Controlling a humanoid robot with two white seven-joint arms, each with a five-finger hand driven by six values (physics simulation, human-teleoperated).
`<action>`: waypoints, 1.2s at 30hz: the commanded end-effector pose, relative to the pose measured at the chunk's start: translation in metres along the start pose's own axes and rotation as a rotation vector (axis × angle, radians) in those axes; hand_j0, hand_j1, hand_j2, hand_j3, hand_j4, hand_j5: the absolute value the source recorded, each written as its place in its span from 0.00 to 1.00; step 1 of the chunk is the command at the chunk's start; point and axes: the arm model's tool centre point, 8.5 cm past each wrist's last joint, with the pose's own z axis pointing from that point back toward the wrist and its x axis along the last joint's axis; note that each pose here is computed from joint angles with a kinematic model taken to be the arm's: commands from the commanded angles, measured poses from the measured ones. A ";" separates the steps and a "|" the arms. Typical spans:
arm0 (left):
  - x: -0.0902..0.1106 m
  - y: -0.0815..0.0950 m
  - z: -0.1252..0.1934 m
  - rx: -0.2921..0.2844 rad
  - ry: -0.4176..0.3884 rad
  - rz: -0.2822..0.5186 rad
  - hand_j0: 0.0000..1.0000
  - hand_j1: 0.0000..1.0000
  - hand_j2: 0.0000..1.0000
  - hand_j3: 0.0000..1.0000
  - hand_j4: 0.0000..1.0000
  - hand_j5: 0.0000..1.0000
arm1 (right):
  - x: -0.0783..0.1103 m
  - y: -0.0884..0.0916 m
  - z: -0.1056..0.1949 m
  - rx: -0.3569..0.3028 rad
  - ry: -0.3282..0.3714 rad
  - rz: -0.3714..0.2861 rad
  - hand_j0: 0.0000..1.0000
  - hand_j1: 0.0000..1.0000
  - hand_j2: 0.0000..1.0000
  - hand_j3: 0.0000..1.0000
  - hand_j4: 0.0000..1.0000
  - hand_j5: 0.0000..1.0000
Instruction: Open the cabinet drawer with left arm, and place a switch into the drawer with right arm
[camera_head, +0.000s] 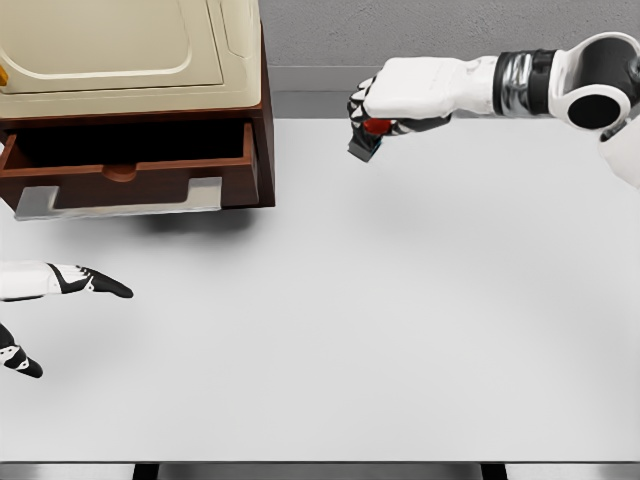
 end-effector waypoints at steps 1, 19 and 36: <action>0.000 0.001 0.001 0.005 -0.001 0.005 1.00 1.00 1.00 1.00 1.00 1.00 | 0.007 -0.001 -0.014 -0.004 -0.030 -0.009 0.35 0.35 0.35 0.35 0.35 0.35; 0.000 0.000 -0.001 0.004 -0.005 0.006 1.00 1.00 1.00 1.00 1.00 1.00 | 0.061 -0.090 -0.072 -0.061 -0.208 0.145 0.36 0.36 0.36 0.36 0.36 0.36; 0.000 -0.001 0.000 0.002 -0.002 0.009 1.00 1.00 1.00 1.00 1.00 1.00 | 0.090 -0.131 -0.135 -0.043 -0.270 0.158 0.37 0.37 0.37 0.37 0.37 0.37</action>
